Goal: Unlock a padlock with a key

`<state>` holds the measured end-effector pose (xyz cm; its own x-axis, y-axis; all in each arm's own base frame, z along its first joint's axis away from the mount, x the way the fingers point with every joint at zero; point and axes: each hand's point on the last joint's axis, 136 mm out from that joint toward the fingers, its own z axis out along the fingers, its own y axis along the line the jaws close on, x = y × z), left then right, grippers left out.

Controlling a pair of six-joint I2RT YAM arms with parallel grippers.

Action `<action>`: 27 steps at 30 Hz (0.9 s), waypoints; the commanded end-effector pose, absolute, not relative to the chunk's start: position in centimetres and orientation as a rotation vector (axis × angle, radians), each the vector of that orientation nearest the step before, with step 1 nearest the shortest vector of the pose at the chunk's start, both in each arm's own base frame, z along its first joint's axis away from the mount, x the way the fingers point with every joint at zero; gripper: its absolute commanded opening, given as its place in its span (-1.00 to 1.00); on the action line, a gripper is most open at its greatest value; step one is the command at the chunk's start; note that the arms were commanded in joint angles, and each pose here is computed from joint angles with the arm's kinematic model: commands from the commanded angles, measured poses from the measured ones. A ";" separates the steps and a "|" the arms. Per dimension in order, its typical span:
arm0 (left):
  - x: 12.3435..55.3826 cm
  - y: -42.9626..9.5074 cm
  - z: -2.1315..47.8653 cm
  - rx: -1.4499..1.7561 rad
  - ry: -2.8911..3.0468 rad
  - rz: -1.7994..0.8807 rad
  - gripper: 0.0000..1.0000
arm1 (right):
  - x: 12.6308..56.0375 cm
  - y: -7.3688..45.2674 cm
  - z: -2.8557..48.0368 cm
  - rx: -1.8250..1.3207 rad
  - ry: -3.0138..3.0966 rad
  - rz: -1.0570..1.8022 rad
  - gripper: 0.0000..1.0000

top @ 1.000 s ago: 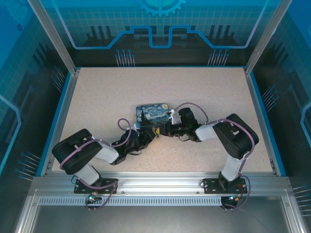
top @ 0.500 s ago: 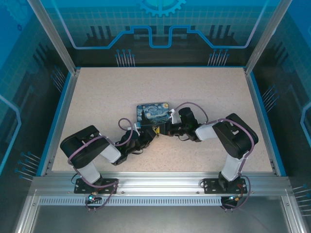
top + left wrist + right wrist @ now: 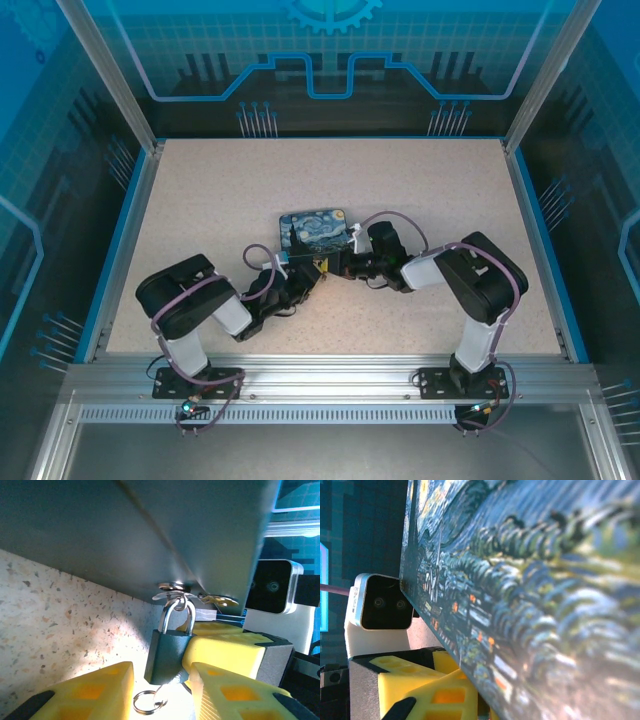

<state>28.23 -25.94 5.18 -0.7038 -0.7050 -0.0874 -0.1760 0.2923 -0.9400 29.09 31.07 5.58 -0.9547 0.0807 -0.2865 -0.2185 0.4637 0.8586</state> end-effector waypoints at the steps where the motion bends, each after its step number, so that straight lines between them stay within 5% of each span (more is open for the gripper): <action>1: 28.7 -27.3 8.8 -0.731 1.935 -1.563 -0.29 | 27.5 31.8 4.8 -0.096 2.494 1.568 -0.79; 27: 29.1 -26.7 11.3 -0.689 1.905 -1.497 -0.83 | 28.1 30.6 5.6 -0.046 2.463 1.497 -0.49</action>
<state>28.37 -26.20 8.37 -0.6938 -0.7109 -0.1147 -0.1157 0.2672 -0.9567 29.24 30.83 5.75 -0.9603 0.1336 -0.2451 -0.1595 0.4580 0.8745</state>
